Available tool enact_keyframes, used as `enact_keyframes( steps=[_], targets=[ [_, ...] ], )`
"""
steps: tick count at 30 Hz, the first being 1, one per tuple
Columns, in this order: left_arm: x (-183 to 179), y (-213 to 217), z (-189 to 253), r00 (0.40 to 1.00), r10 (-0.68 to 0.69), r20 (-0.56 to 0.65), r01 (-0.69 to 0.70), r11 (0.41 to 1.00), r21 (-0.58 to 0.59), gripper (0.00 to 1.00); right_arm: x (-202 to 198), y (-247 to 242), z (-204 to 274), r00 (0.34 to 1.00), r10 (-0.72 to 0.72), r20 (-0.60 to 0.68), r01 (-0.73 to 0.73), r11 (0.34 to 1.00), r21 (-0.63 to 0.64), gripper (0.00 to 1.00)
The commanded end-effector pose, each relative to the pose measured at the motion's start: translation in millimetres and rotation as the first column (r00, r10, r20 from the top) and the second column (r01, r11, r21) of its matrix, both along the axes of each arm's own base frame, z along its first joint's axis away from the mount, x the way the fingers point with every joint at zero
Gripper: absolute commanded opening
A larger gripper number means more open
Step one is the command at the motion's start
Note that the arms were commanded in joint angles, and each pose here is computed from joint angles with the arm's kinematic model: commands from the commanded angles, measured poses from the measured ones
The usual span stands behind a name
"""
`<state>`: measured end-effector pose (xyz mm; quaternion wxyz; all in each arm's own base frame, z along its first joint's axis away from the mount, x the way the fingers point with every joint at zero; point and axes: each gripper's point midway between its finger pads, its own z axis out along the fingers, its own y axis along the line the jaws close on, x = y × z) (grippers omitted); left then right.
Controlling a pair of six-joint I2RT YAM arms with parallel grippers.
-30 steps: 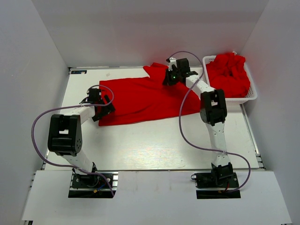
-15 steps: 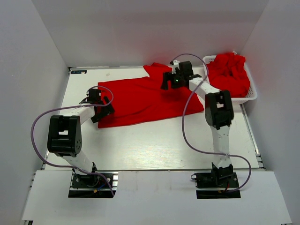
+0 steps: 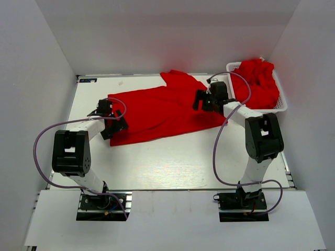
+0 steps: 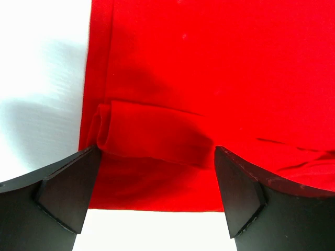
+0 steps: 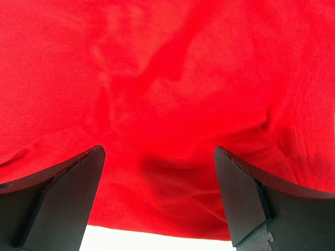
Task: Fold and stack the t-shirts
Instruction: Fold the flattened tshirt in 1/3 of the way
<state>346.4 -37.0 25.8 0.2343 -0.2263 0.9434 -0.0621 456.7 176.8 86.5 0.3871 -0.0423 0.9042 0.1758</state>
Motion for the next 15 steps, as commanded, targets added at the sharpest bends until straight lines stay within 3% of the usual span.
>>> enact_keyframes(
  steps=[1, 8, 15],
  targets=[
    [-3.9, -6.6, 19.2, 0.999, -0.001, 0.036, 0.003, 0.999, -0.049, 1.00, 0.7, -8.7, -17.6, 0.997, -0.060, -0.050, 0.060, 0.998, 0.005, 0.90],
    [9.9, -10.8, 38.8, 0.995, -0.002, 0.099, 0.009, 0.997, -0.073, 1.00, -8.4, -14.7, -47.7, 0.987, -0.069, -0.145, 0.073, 0.997, 0.028, 0.90],
    [16.2, -2.2, 32.5, 0.996, 0.009, 0.086, -0.006, 0.999, -0.043, 1.00, -11.9, -19.0, -61.8, 0.977, -0.073, -0.203, 0.085, 0.995, 0.052, 0.90]
  ],
)
